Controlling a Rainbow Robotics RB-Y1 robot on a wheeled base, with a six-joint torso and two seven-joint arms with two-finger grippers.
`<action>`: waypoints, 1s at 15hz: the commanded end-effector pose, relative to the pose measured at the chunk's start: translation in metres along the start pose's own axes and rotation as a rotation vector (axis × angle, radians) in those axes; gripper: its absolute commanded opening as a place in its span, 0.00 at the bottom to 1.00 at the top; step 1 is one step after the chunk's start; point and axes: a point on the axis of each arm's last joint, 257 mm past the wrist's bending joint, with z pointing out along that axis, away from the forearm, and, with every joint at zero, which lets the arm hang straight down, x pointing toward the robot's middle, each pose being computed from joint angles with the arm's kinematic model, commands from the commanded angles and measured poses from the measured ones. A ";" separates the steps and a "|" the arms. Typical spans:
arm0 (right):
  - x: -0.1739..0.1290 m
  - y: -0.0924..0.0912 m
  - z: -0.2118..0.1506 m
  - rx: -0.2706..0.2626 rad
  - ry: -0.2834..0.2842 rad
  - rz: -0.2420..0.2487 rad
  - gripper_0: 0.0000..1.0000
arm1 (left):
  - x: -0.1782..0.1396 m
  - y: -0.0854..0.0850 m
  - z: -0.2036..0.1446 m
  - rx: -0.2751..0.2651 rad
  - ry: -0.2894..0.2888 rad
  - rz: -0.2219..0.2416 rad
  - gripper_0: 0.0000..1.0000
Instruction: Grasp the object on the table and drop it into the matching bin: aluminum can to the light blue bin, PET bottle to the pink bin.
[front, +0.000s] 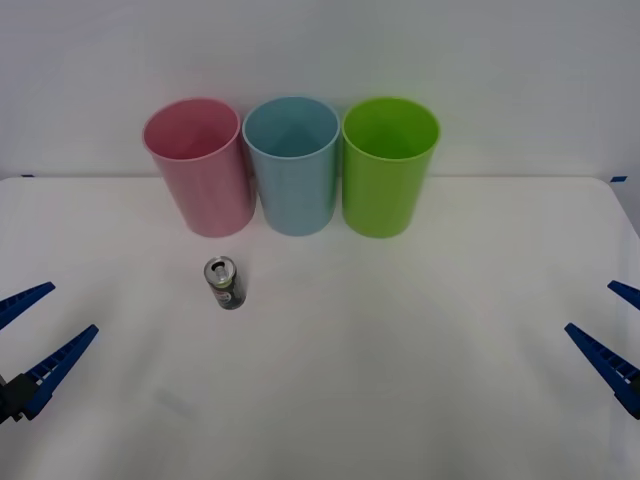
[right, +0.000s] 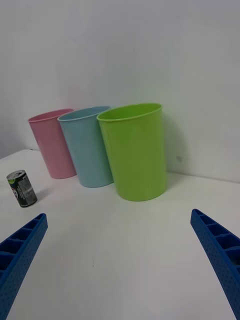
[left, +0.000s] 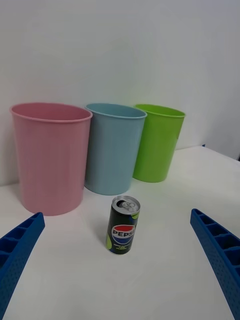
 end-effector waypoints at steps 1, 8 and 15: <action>0.000 0.000 0.000 0.000 0.000 0.000 1.00 | 0.000 0.000 0.000 0.000 0.000 0.000 1.00; 0.000 0.000 0.000 0.000 0.000 0.000 1.00 | -0.002 0.002 0.000 -0.003 -0.008 0.004 1.00; 0.000 0.000 0.000 0.000 0.000 0.000 1.00 | 0.045 0.005 -0.037 -0.082 0.116 -0.043 1.00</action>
